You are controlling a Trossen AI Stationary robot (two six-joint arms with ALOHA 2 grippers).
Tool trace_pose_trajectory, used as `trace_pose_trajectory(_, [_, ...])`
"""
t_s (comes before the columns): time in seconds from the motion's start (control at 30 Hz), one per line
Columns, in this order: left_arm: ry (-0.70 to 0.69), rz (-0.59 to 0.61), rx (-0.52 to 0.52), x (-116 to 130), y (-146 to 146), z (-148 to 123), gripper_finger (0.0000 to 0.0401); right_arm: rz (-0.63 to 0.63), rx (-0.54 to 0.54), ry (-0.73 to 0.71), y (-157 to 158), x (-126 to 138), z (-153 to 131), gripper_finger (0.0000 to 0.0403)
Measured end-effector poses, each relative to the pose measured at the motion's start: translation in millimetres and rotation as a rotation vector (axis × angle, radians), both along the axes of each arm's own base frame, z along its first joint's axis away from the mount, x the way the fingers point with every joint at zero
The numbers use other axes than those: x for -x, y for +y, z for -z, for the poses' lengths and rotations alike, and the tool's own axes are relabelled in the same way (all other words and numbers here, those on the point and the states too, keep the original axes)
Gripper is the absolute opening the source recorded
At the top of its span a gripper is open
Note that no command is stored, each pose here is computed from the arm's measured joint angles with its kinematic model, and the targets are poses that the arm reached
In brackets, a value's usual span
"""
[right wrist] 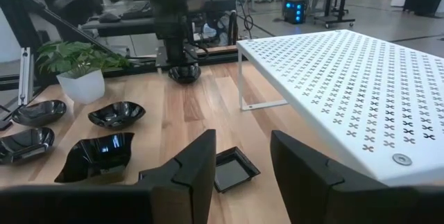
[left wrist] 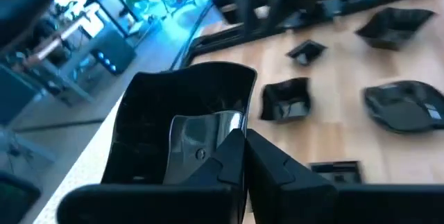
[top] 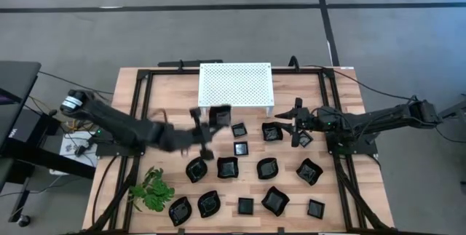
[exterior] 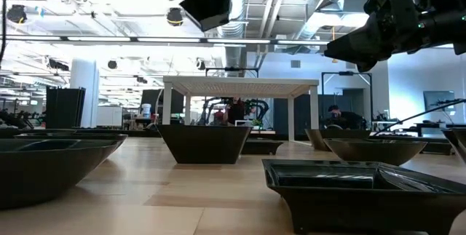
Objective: Pick & Place Mini shaped plates
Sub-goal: Put the distorted square plate on the shelf
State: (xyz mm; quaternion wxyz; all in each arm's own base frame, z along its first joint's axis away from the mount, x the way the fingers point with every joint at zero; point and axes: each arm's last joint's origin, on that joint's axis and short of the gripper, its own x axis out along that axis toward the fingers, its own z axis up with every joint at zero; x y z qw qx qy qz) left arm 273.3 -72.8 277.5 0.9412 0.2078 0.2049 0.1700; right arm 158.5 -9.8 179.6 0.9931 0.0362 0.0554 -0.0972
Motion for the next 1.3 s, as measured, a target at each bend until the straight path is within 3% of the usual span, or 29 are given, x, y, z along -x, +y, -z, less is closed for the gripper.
trace_pose_trajectory(0.3, [0.153,0.024,-0.002,-1,96,0,0.0009,0.0,0.0,0.002,0,0,0,0.0134])
trace_pose_trajectory(0.47, [0.208,-0.041,-0.003,1,131,7,0.0008,0.0,0.0,0.002,0,0,0,0.0131])
trace_pose_trajectory(0.8, [0.318,-0.055,0.031,14,152,38,0.0009,0.0,0.0,0.008,0,0,1,0.0128])
trace_pose_trajectory(0.97, [0.269,-0.053,0.004,12,152,38,0.0012,0.002,0.0,0.008,0,0,1,0.0128])
trace_pose_trajectory(1.07, [0.288,-0.069,-0.05,13,155,38,0.0022,0.003,0.0,0.007,0,0,1,0.0128])
trace_pose_trajectory(1.3, [0.29,-0.074,-0.056,13,155,38,0.0065,0.003,0.0,0.008,0,0,1,0.0128])
